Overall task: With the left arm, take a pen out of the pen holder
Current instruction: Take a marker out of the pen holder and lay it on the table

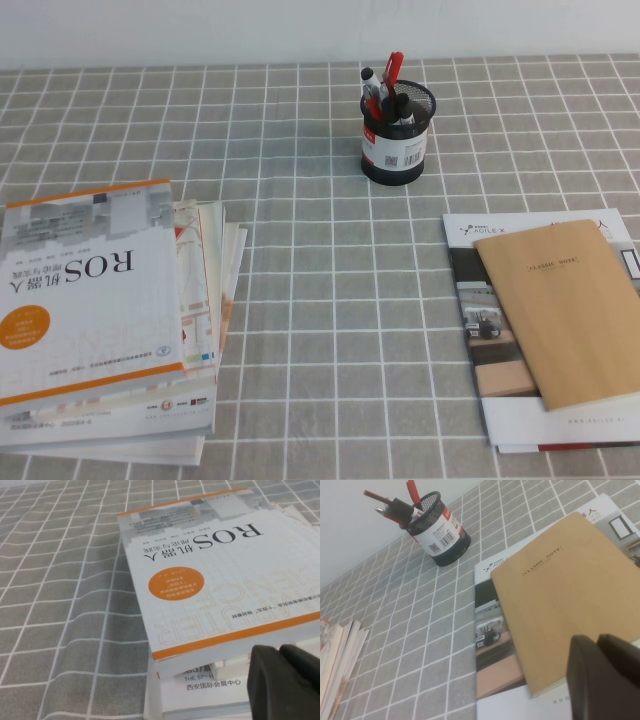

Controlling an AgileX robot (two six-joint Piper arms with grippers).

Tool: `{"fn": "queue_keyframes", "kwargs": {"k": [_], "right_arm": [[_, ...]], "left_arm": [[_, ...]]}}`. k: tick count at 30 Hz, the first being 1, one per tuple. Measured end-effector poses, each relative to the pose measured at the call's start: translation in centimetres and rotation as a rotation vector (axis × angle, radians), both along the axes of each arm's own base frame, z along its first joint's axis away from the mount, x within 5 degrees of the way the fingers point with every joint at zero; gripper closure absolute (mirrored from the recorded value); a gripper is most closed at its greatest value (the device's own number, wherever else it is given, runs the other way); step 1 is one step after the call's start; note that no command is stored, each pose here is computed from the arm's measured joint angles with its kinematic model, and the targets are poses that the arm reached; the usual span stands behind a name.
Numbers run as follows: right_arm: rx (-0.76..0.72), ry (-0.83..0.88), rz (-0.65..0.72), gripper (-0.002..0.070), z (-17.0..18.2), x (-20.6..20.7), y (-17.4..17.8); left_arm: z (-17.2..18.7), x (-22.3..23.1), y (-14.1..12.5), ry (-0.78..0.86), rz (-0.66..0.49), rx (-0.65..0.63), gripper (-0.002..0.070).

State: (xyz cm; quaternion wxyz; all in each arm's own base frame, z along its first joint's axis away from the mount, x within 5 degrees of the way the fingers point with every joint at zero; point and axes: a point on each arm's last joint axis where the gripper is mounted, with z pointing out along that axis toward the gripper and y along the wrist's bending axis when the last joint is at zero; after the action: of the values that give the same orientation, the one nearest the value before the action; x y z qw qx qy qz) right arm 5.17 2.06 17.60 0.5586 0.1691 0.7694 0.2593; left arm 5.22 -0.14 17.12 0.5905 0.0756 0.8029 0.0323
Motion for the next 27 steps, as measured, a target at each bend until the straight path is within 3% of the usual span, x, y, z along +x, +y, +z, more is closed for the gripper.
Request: {"fn": "queue_keyframes", "kwargs": {"k": [11,13,20,23,27], "right_arm": [[0.0,0.0,0.0,0.0689,0.0,0.0,0.0],[0.0,0.0,0.0,0.0689,0.0,0.0,0.0],[0.0,0.0,0.0,0.0689,0.0,0.0,0.0],[0.0,0.0,0.0,0.0689,0.0,0.0,0.0],[0.0,0.0,0.0,0.0689,0.0,0.0,0.0]], "left_arm": [[0.1,0.0,0.1,-0.007,0.001,0.017,0.0678],[0.4,0.1,-0.1,-0.049,-0.001,-0.026,0.0678],[3.3,0.4,-0.2,-0.314,0.069,-0.765,0.0678],[3.8,0.4,0.1,-0.375,0.097,-0.909,0.0678],[4.0,0.3,0.3,-0.396,0.107,-0.954,0.0678]]}}
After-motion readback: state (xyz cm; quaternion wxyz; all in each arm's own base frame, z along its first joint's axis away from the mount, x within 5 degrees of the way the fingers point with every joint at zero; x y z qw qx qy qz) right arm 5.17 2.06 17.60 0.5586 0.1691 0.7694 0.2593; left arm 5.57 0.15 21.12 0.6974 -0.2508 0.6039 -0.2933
